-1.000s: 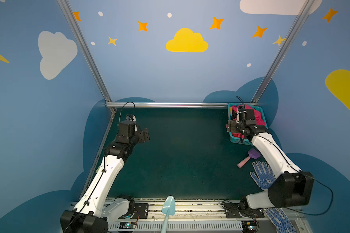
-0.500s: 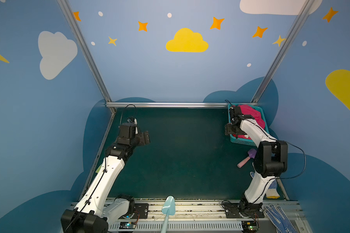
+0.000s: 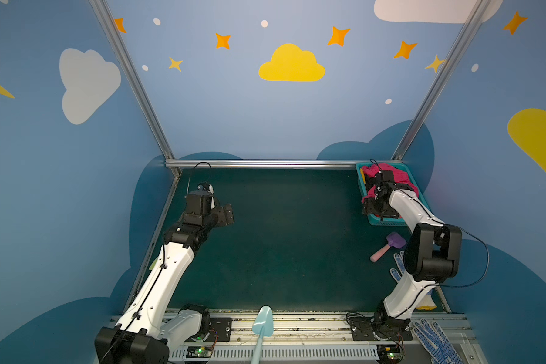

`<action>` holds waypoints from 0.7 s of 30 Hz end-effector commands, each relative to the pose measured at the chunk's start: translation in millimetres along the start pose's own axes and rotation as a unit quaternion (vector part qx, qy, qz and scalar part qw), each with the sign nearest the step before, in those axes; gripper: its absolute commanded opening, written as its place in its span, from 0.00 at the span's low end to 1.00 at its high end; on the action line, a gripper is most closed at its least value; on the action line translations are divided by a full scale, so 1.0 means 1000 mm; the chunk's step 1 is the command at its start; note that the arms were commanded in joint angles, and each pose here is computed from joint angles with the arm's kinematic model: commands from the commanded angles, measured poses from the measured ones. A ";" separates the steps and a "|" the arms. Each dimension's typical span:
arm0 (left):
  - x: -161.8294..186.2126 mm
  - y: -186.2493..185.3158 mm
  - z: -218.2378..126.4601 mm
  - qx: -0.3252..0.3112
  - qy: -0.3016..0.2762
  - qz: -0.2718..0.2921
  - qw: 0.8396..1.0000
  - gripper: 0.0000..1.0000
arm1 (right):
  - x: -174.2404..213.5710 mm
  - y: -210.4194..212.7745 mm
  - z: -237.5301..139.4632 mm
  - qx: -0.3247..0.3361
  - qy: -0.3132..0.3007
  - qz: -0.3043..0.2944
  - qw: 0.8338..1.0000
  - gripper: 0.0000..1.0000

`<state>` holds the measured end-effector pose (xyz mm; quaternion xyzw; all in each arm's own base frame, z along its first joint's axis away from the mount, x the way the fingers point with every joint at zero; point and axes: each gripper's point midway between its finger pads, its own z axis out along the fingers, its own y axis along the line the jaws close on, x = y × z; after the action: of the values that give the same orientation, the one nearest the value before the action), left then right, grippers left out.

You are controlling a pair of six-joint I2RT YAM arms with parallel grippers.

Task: Fold and stack the t-shirts
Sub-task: 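Reach the right gripper into the teal basket while the left arm rises, then close the right gripper on the pink t-shirt's edge and lift it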

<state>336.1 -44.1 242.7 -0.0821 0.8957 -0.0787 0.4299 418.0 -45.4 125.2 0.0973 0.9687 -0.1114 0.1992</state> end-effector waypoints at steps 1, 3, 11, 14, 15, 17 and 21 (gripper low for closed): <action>-0.019 -0.010 -0.016 0.019 -0.009 -0.018 1.000 0.97 | -0.013 0.015 -0.027 -0.052 -0.040 -0.005 0.998 0.89; -0.027 -0.012 -0.022 0.020 -0.015 -0.021 0.999 0.97 | -0.015 0.021 -0.034 -0.071 -0.049 -0.008 0.996 0.90; -0.040 -0.022 -0.018 0.044 -0.033 -0.020 0.998 0.97 | -0.022 0.025 -0.028 -0.079 -0.045 -0.007 0.996 0.89; -0.037 -0.025 -0.009 0.053 -0.030 -0.017 0.998 0.96 | -0.022 0.028 -0.021 -0.083 -0.032 -0.008 0.996 0.85; -0.036 -0.026 -0.006 0.055 -0.031 -0.015 0.998 0.97 | -0.022 0.029 -0.018 -0.083 -0.028 -0.009 0.996 0.82; -0.032 -0.026 0.001 0.059 -0.031 -0.014 0.998 0.97 | -0.022 0.030 -0.015 -0.083 -0.023 -0.008 0.996 0.77; -0.024 -0.026 0.007 0.061 -0.026 -0.010 0.998 0.97 | -0.024 0.029 -0.014 -0.080 -0.025 -0.007 0.996 0.63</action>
<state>353.3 -61.5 256.6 -0.0746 0.8853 -0.1269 0.4411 439.1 -17.6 135.3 0.0704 0.9704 -0.0402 0.2274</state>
